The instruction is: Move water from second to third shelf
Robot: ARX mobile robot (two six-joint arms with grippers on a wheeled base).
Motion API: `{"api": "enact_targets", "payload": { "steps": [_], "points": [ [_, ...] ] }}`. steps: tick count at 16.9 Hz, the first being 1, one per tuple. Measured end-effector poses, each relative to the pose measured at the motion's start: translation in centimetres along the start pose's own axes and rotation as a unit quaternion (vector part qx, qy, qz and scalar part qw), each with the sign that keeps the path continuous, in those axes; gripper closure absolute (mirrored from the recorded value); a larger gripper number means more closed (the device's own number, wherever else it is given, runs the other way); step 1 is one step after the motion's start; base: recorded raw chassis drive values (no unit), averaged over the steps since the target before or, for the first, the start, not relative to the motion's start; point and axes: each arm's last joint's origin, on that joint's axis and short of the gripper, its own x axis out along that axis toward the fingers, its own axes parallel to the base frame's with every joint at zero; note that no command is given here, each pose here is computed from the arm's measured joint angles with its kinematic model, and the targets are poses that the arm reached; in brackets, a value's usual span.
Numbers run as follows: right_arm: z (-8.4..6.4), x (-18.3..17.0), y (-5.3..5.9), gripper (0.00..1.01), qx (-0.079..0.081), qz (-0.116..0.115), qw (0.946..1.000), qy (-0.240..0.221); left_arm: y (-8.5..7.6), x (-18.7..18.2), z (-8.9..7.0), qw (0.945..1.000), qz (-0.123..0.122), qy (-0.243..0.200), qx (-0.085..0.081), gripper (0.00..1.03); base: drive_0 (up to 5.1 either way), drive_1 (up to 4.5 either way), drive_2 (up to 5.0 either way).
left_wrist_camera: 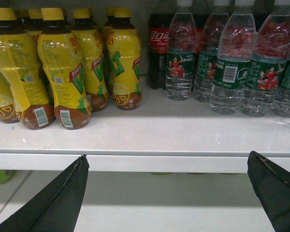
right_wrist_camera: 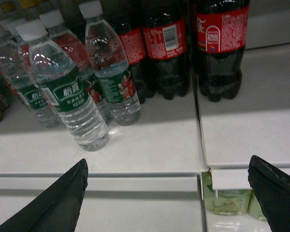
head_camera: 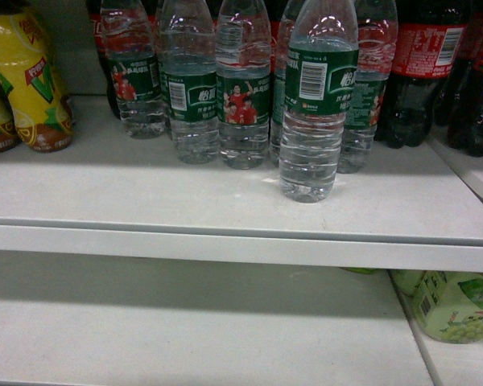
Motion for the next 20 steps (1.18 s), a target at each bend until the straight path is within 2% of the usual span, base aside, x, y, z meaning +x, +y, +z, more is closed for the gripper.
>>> {"api": "enact_targets", "payload": {
  "steps": [4,5,6,10,12,14,16,20],
  "points": [
    [5.1,4.4,2.0,0.03,-0.027,0.036,0.9983,-0.037,0.0,0.0,0.0,1.0000,0.000,0.000,0.000,0.05,0.0,0.00,0.0],
    [5.9,5.1,2.4,0.03,-0.029,0.041,0.9978,-0.044,0.0,0.0,0.0,1.0000,0.000,0.000,0.000,0.05,0.0,0.00,0.0],
    [6.0,5.9,2.8,0.03,-0.029,0.046,0.9977,-0.040,0.0,0.0,0.0,1.0000,0.000,0.000,0.000,0.05,0.0,0.00,0.0],
    [3.0,8.2,5.7,0.03,-0.049,0.089,0.9947,-0.013,0.0,0.0,0.0,1.0000,0.000,0.000,0.000,0.05,0.0,0.00,0.0],
    [1.1,9.8,6.1,0.03,-0.052,0.091,0.9945,0.009,0.0,0.0,0.0,1.0000,0.000,0.000,0.000,0.05,0.0,0.00,0.0],
    [-0.3,10.8,6.8,0.03,-0.056,0.104,0.9927,0.028,0.0,0.0,0.0,1.0000,0.000,0.000,0.000,0.05,0.0,0.00,0.0],
    [-1.4,11.5,7.7,0.03,-0.060,0.119,0.9901,0.044,0.0,0.0,0.0,1.0000,0.000,0.000,0.000,0.05,0.0,0.00,0.0],
    [-2.5,13.3,9.9,0.03,-0.067,0.144,0.9863,0.045,0.0,0.0,0.0,1.0000,0.000,0.000,0.000,0.05,0.0,0.00,0.0]
  ]
}}
